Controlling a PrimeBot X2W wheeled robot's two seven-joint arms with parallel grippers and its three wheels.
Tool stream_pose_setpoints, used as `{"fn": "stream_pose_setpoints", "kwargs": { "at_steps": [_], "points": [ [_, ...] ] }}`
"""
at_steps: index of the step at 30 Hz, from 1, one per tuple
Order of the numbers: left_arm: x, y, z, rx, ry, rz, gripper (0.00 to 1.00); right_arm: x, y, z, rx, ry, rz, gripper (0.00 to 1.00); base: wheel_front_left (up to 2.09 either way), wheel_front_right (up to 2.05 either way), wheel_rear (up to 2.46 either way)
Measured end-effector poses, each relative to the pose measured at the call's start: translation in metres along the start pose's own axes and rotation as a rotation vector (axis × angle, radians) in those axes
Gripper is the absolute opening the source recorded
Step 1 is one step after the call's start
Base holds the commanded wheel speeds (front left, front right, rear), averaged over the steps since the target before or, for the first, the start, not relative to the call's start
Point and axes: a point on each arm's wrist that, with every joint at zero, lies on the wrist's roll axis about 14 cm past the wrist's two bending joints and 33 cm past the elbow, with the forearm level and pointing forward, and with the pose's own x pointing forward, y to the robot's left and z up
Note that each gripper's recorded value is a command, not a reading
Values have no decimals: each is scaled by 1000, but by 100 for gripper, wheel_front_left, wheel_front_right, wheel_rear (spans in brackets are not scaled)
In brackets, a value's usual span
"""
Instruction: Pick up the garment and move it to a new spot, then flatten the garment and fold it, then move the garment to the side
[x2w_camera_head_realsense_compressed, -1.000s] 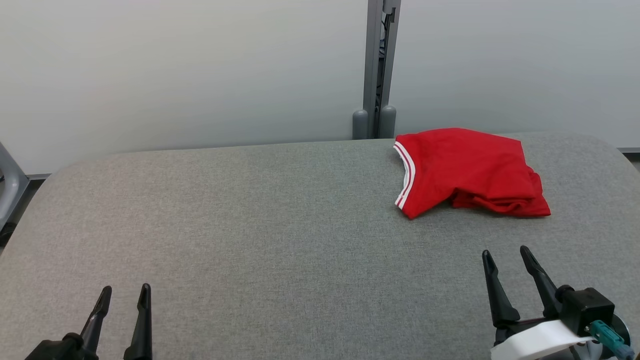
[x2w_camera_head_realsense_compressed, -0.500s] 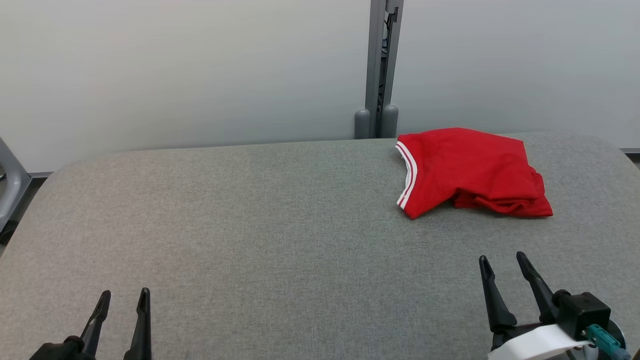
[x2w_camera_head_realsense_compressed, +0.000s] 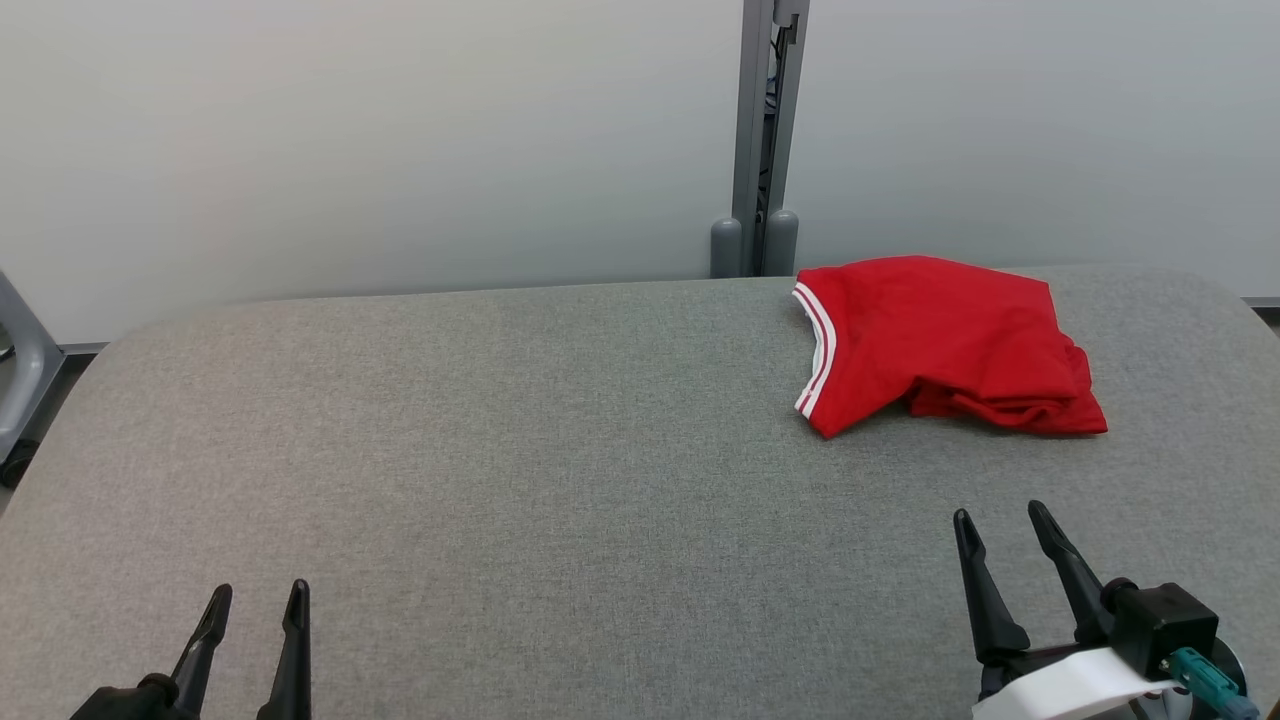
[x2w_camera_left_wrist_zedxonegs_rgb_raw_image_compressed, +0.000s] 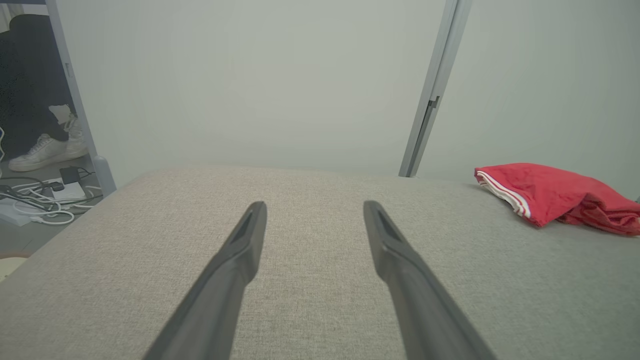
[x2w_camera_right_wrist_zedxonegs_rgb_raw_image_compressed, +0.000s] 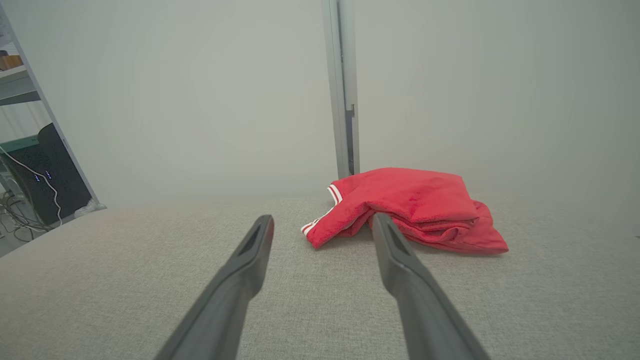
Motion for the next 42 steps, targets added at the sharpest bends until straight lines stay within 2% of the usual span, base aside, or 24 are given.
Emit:
{"fn": "stream_pose_setpoints", "kwargs": {
  "at_steps": [8,9,17,27,42],
  "points": [
    [0,0,-1,-2,2,-3,100,0,1,-1,5,2,2,100,0,0,0],
    [-1,-1,-3,-5,8,-2,0,-1,1,-3,7,9,1,0,0,0,0],
    [-17,0,-39,-67,126,40,0,-21,6,-42,60,129,-12,0,0,0,0],
    [-15,47,-39,-215,168,197,0,-2,26,-33,269,97,15,0,0,0,0],
    [-13,101,-27,-457,162,358,0,23,52,-21,546,78,54,0,0,0,0]
  ]
}}
